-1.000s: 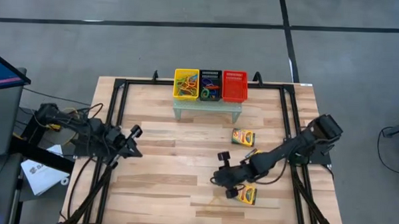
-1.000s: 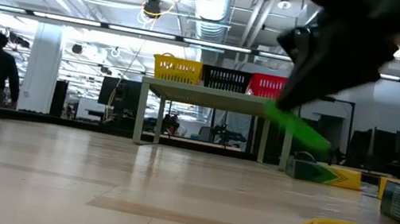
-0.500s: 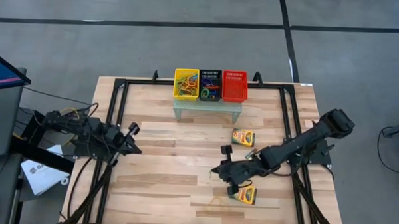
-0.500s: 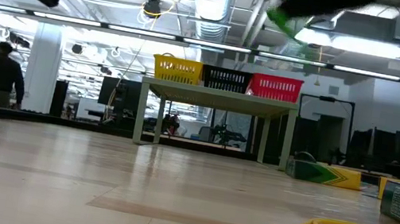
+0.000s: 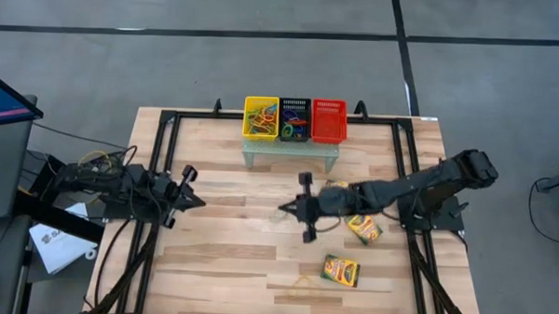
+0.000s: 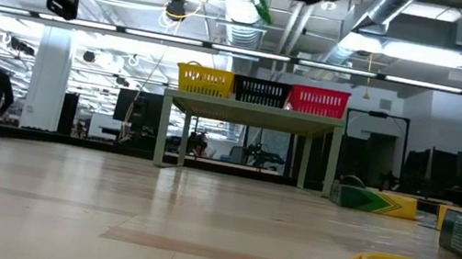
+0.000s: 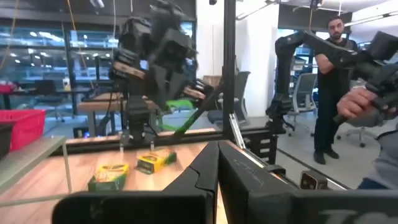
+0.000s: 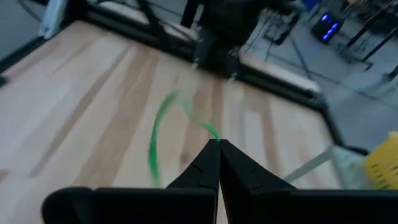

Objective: Pick & Place Office Desk Supplies
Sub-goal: Put the small green rubber band into the yellow bin on the shelf

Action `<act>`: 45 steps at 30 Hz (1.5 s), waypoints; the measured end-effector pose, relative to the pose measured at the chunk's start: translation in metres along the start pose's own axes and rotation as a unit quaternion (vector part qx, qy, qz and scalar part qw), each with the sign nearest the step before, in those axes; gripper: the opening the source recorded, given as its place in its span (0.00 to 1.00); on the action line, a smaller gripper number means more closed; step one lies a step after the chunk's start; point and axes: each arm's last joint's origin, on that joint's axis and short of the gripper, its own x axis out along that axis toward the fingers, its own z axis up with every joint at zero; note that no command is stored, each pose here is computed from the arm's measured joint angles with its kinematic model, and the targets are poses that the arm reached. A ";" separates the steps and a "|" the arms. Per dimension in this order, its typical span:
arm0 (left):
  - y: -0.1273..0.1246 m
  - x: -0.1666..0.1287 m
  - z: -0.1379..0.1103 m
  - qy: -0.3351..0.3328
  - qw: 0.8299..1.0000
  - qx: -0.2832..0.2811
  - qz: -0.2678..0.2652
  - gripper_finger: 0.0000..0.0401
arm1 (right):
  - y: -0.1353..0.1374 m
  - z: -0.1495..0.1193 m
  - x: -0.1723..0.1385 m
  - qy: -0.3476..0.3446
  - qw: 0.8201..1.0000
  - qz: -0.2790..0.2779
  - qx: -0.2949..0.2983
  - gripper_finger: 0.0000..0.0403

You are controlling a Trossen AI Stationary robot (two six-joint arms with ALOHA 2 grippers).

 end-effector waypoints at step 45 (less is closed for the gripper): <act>0.026 -0.005 0.002 -0.008 0.992 0.001 0.129 0.00 | -0.231 -0.031 0.075 0.118 0.965 -0.221 0.081 0.32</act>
